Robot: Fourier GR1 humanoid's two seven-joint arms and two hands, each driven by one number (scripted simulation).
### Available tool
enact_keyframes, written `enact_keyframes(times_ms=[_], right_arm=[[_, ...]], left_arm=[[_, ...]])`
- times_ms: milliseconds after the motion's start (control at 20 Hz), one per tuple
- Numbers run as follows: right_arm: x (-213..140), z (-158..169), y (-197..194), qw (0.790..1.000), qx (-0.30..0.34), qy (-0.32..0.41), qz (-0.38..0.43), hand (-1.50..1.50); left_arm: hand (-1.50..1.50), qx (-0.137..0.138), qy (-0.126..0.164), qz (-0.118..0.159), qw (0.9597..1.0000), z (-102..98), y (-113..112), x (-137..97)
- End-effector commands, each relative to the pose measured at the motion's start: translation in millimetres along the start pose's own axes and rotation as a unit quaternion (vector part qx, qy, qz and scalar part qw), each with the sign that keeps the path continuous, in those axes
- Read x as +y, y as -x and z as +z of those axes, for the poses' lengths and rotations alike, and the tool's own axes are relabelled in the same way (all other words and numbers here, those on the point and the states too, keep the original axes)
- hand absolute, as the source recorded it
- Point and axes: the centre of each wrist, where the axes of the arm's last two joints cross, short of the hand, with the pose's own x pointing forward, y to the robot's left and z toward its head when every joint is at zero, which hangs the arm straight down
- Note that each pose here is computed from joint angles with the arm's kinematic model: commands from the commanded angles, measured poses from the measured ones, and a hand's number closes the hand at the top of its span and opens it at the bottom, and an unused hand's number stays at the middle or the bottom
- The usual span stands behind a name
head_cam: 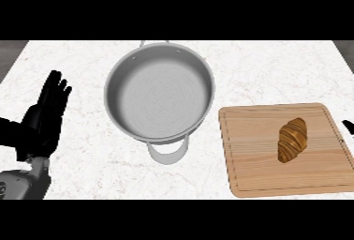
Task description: Pick the croissant from the cutting board and place it in the pot
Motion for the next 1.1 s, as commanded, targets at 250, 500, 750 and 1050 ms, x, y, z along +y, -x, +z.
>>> enact_keyframes(times_ms=[250, 500, 750, 1050], right_arm=[[-40.1, -7.8, -22.7, 0.996, -0.033, -0.084, 0.003, -1.50], [-44.2, -12.7, -54.8, 0.968, 0.036, -0.233, 0.086, -1.50], [-17.8, -38.9, -91.1, 0.927, 0.080, -0.315, 0.188, -1.50], [29.9, -34.8, -119.9, 0.886, 0.122, -0.389, 0.222, -1.50]], left_arm=[[0.00, -0.003, -0.001, 0.004, 1.0000, -8.8, -0.4, 3.0], [0.00, 0.000, 0.001, 0.002, 1.0000, -14.4, -15.5, 3.9], [0.00, 0.002, 0.013, 0.005, 0.9999, -14.8, -9.7, -0.1], [0.00, 0.002, 0.011, 0.000, 0.9999, -12.3, -11.5, 4.7]])
